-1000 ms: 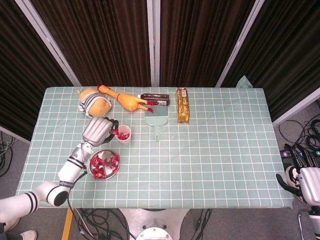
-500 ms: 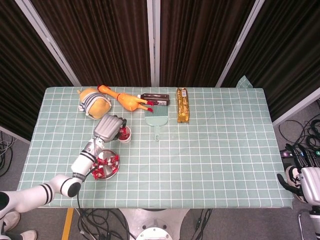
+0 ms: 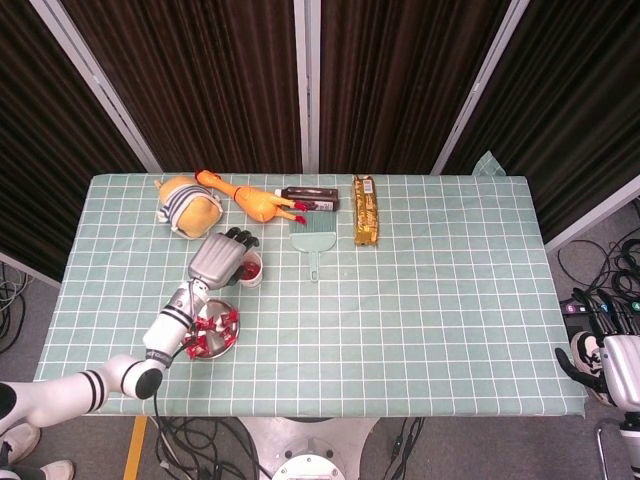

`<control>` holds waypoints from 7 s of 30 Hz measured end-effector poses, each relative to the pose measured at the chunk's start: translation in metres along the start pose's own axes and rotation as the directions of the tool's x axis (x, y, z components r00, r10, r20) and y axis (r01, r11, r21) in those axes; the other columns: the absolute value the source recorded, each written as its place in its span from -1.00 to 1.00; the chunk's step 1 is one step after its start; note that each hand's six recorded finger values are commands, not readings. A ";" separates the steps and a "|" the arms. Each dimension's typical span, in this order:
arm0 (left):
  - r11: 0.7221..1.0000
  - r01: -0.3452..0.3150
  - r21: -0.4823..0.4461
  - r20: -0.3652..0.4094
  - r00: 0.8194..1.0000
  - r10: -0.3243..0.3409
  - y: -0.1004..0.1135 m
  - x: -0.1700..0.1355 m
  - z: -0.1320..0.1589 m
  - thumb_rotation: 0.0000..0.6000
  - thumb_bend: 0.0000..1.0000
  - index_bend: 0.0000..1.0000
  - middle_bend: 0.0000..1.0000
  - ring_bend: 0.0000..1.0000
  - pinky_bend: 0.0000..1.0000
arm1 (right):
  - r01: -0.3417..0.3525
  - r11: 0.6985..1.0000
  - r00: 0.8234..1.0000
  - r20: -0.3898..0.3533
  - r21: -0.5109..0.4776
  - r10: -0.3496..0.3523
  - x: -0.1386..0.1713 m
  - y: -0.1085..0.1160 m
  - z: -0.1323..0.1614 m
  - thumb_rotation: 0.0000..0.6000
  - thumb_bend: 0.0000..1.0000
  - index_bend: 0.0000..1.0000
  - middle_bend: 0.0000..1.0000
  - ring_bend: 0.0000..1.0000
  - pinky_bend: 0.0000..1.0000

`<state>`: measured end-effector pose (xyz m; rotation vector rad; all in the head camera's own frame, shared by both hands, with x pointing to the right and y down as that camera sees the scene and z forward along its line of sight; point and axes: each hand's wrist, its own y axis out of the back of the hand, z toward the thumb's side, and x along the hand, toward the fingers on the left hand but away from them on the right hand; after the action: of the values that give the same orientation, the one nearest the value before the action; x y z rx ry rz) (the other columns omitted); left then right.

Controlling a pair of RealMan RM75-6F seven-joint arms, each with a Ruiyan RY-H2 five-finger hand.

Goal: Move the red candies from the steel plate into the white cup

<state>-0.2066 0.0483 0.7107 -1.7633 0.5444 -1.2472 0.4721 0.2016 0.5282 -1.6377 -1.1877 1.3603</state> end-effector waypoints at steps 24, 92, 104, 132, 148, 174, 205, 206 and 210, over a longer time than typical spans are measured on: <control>0.985 0.088 -0.149 -0.039 0.995 -0.095 -0.041 -0.116 -0.040 1.00 -0.59 -0.15 -0.09 -0.39 0.08 | -0.006 1.000 0.999 -0.046 -0.016 0.005 -0.006 -0.004 0.010 1.00 -0.50 -1.00 -0.68 -1.00 -0.77; 0.990 0.111 -0.089 -0.023 0.993 -0.114 -0.071 -0.114 -0.044 1.00 -0.24 0.27 0.25 0.20 0.69 | -0.001 1.000 0.999 -0.039 -0.014 0.000 -0.003 0.001 0.013 1.00 -0.50 -1.00 -0.67 -1.00 -0.76; 0.993 -0.014 -0.120 0.027 0.999 0.017 0.002 -0.077 -0.034 1.00 -0.24 0.27 0.25 0.20 0.69 | 0.002 1.000 0.999 -0.039 -0.019 -0.002 -0.003 0.001 0.010 1.00 -0.50 -1.00 -0.67 -1.00 -0.76; 0.998 0.056 0.027 -0.006 0.998 -0.056 0.005 0.012 -0.010 1.00 -0.24 -0.02 -0.02 -0.19 0.30 | 0.004 1.000 1.000 -0.017 -0.023 -0.004 0.000 0.002 0.000 1.00 -0.50 -1.00 -0.67 -1.00 -0.75; 0.998 -0.043 -0.055 -0.073 0.997 0.039 0.032 -0.029 -0.034 1.00 -0.34 -0.23 -0.25 -0.40 0.16 | 0.005 1.000 0.999 -0.033 -0.022 -0.006 -0.003 0.003 0.003 1.00 -0.50 -1.00 -0.67 -1.00 -0.75; 0.984 0.173 -0.052 0.078 0.983 -0.168 -0.069 -0.129 -0.010 1.00 -0.52 -0.27 -0.24 -0.40 0.09 | 0.003 1.000 0.999 -0.053 -0.025 -0.004 -0.005 0.002 0.009 1.00 -0.50 -1.00 -0.67 -1.00 -0.74; 0.961 0.263 0.089 -0.008 0.965 -0.263 -0.097 -0.128 -0.040 1.00 -0.51 -0.23 -0.23 -0.40 0.06 | 0.002 1.000 0.999 -0.049 -0.021 -0.003 -0.004 0.002 0.010 1.00 -0.50 -1.00 -0.67 -1.00 -0.74; 0.961 0.262 0.089 -0.005 0.965 -0.262 -0.097 -0.128 -0.040 1.00 -0.51 -0.22 -0.23 -0.40 0.06 | 0.000 1.000 0.999 -0.049 -0.021 -0.001 -0.004 0.001 0.010 1.00 -0.50 -1.00 -0.67 -1.00 -0.74; 0.962 0.259 0.087 0.006 0.966 -0.260 -0.099 -0.125 -0.036 1.00 -0.51 -0.20 -0.21 -0.40 0.07 | -0.002 1.000 0.999 -0.050 -0.021 0.001 -0.004 0.000 0.011 1.00 -0.50 -1.00 -0.67 -1.00 -0.74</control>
<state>-0.3021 0.1790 0.7339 -1.8127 0.2497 -1.4109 0.4617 0.1970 0.5271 -1.6780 -1.1757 1.3048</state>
